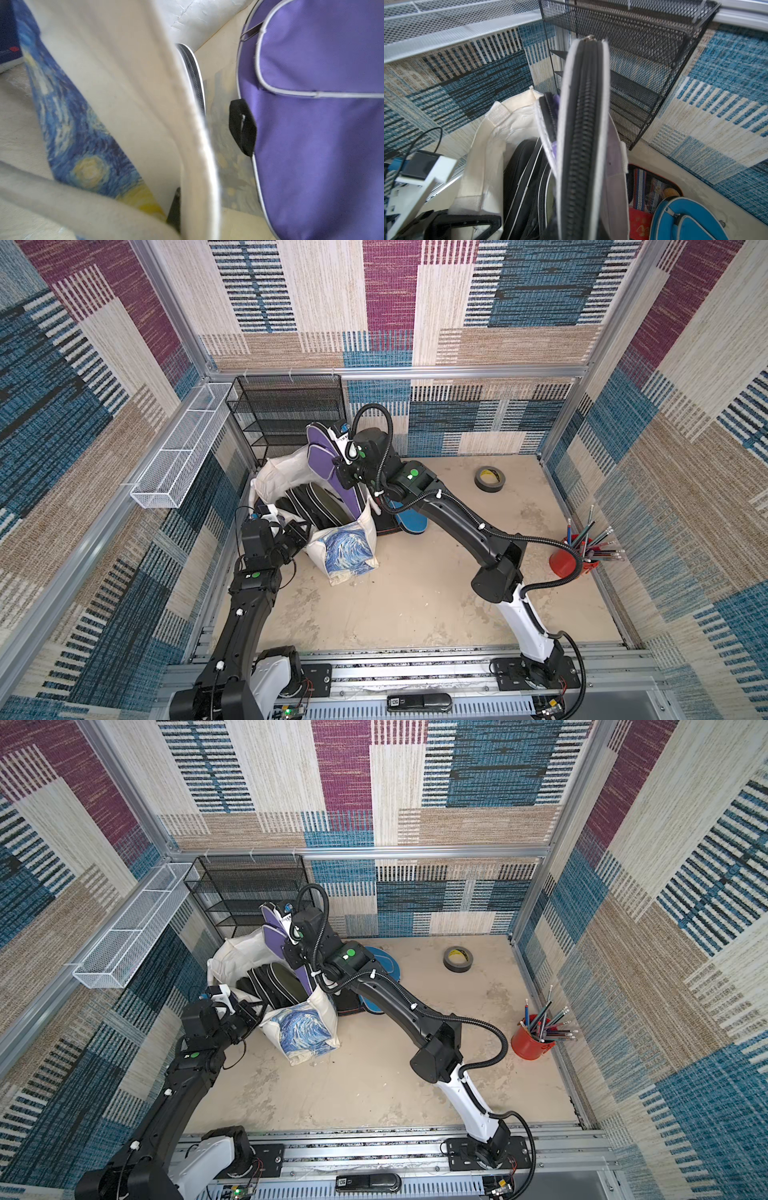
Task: Remove the ping pong set from the canvas bag
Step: Pick up the ping pong set from the canvas bag.
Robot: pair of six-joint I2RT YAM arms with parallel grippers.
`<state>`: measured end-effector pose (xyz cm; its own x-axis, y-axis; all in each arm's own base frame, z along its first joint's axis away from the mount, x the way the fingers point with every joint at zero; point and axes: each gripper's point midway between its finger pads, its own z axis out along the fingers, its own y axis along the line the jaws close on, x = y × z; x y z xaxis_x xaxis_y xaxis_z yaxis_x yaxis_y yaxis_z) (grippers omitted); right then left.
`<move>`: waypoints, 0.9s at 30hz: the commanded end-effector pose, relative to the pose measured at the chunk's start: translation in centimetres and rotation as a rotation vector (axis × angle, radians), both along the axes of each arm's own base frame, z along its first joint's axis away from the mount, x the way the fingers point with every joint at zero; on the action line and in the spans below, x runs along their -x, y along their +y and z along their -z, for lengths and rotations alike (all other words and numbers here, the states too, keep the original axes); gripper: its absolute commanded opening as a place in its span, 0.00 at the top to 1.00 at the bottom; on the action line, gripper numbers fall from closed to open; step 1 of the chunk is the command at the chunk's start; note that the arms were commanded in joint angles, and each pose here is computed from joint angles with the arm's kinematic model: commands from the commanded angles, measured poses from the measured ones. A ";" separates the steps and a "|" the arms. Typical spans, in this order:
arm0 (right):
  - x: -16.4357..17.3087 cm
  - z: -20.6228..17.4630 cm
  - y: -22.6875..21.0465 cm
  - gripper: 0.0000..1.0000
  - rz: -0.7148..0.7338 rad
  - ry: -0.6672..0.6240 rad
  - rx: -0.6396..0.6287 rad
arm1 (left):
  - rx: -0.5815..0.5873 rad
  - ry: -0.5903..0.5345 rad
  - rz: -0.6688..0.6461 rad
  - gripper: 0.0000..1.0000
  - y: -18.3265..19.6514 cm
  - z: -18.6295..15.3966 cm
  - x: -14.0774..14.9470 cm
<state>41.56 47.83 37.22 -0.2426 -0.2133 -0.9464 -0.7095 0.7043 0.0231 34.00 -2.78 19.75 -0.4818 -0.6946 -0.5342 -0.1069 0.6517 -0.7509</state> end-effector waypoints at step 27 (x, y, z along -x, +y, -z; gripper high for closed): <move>3.1 -14.2 -13.5 1.00 -0.077 -0.018 -0.498 | -0.042 -0.032 -0.005 1.00 0.4 -0.9 -0.5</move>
